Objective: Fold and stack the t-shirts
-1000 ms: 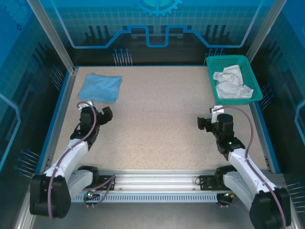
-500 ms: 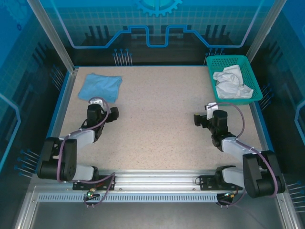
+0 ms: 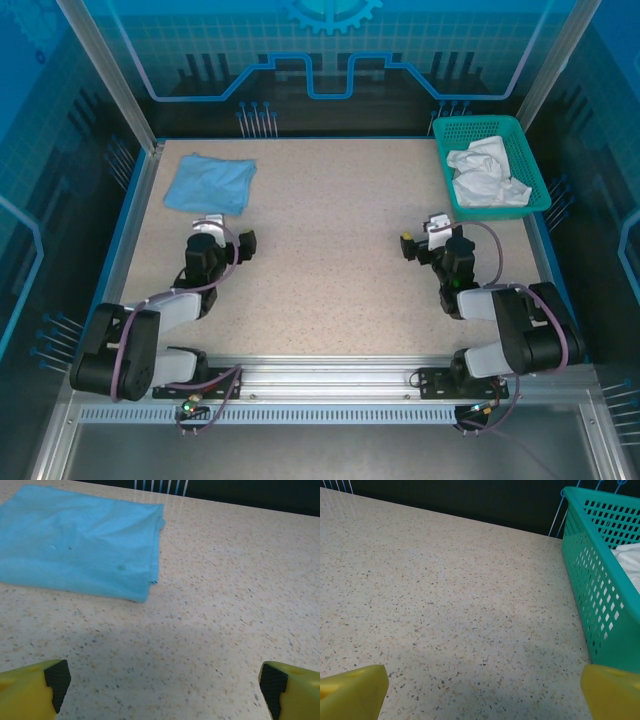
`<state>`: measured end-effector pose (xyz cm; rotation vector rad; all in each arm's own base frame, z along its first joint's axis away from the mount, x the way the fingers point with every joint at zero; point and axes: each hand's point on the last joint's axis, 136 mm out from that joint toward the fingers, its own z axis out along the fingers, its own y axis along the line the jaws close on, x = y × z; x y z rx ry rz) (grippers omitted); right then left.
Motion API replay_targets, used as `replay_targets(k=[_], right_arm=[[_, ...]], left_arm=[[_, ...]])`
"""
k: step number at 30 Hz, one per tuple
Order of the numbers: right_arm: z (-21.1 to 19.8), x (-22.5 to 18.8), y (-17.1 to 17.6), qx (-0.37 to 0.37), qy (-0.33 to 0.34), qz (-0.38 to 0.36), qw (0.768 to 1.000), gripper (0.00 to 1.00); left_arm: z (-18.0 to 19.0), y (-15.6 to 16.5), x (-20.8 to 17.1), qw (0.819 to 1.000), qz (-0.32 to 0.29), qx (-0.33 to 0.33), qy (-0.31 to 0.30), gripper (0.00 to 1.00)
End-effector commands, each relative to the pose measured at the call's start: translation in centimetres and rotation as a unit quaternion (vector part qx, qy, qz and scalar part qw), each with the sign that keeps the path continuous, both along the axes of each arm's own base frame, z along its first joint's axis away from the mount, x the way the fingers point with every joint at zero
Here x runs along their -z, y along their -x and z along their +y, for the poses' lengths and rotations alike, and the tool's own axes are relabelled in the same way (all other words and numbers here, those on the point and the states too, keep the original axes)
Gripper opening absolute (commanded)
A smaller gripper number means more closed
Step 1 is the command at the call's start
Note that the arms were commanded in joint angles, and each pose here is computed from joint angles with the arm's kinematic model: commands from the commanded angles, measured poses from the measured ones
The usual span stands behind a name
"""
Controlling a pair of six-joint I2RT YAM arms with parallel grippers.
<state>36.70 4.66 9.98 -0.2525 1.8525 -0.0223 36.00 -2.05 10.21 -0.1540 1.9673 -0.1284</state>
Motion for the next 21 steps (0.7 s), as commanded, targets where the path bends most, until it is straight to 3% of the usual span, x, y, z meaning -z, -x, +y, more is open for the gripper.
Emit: replay_targets(k=[1, 5, 11, 16, 21], right_arm=[[0.6, -0.7, -0.2, -0.009, 0.005, -0.030, 1.000, 1.00], [0.5, -0.5, -0.3, -0.008, 0.005, -0.023, 1.000, 1.00], [0.4, -0.3, -0.7, -0.002, 0.005, -0.013, 1.000, 1.00], [0.2, -0.2, -1.1, 0.002, 0.003, -0.003, 1.000, 1.00], [0.2, -0.2, -1.1, 0.001, 0.002, -0.001, 1.000, 1.00]], left_arm=[[0.6, -1.1, -1.6, 1.000, -0.025, -0.007, -0.004, 0.99], [0.8, -0.1, -2.1, 0.998, -0.048, -0.022, -0.017, 0.99], [0.4, -1.8, -1.3, 1.000, -0.007, 0.003, 0.000, 0.99], [0.9, -0.7, -1.9, 0.999, -0.035, -0.011, 0.001, 0.99], [0.6, -1.1, -2.0, 1.000, -0.025, -0.003, -0.001, 0.99]])
